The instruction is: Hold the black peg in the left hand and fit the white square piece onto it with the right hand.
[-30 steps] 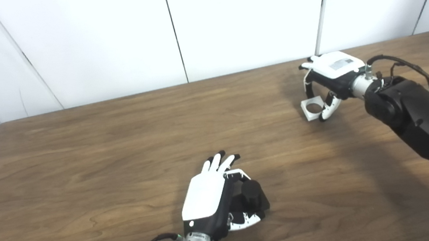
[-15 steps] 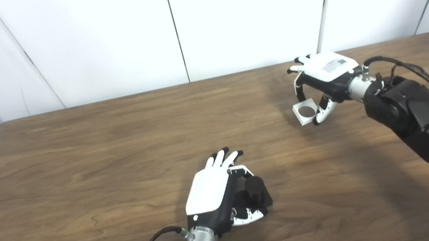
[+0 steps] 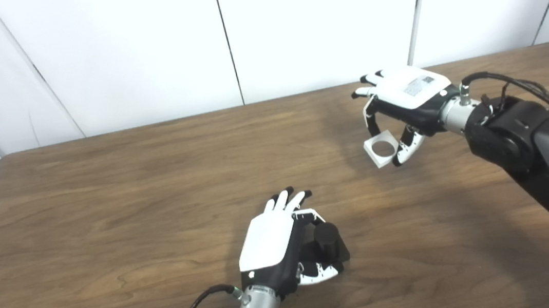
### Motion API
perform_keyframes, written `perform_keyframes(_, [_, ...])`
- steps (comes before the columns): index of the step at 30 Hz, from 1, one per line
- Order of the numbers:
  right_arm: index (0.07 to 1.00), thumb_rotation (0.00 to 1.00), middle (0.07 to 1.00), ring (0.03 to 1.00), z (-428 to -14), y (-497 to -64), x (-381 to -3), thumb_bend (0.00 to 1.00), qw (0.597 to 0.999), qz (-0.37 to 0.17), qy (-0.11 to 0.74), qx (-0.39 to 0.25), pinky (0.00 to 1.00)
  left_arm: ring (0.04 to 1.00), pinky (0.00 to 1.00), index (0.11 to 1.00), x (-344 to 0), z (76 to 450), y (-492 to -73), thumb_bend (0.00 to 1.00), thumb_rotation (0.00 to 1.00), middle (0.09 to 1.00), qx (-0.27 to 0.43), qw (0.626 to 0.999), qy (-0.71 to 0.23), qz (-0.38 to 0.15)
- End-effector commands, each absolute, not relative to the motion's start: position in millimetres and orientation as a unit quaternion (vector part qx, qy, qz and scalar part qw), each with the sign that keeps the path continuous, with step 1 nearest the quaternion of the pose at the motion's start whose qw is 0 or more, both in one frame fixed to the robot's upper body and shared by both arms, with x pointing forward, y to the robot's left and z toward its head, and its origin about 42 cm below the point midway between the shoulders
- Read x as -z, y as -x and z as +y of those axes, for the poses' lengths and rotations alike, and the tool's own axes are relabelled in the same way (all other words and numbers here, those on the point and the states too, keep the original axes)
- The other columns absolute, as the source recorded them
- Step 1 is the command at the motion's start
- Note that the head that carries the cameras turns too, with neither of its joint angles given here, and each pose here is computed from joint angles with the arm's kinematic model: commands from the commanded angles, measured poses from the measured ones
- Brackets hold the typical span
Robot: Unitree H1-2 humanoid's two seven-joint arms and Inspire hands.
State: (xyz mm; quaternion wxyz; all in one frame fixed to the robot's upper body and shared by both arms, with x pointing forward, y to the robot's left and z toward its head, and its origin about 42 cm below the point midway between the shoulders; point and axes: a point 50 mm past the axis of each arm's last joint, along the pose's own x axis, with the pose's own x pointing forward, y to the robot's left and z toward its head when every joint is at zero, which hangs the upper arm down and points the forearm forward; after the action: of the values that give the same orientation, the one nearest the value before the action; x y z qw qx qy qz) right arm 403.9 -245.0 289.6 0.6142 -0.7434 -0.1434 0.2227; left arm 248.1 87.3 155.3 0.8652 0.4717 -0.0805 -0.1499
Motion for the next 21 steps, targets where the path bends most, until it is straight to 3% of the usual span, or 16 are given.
perform_keyframes(1, [0.492,0.15,0.931,1.0,-244,-401,-320,0.52,0.605,-0.182,0.749,-0.202,1.0,1.0,1.0,0.486,-157,86,-255,0.52,0.07,0.931,0.142,0.861,-0.482,-0.079])
perform_keyframes(21, [0.492,0.16,0.928,1.0,-237,-367,-345,0.52,0.591,-0.218,0.742,-0.229,1.0,1.0,1.0,0.485,-155,76,-259,0.52,0.07,0.921,0.139,0.861,-0.481,-0.084])
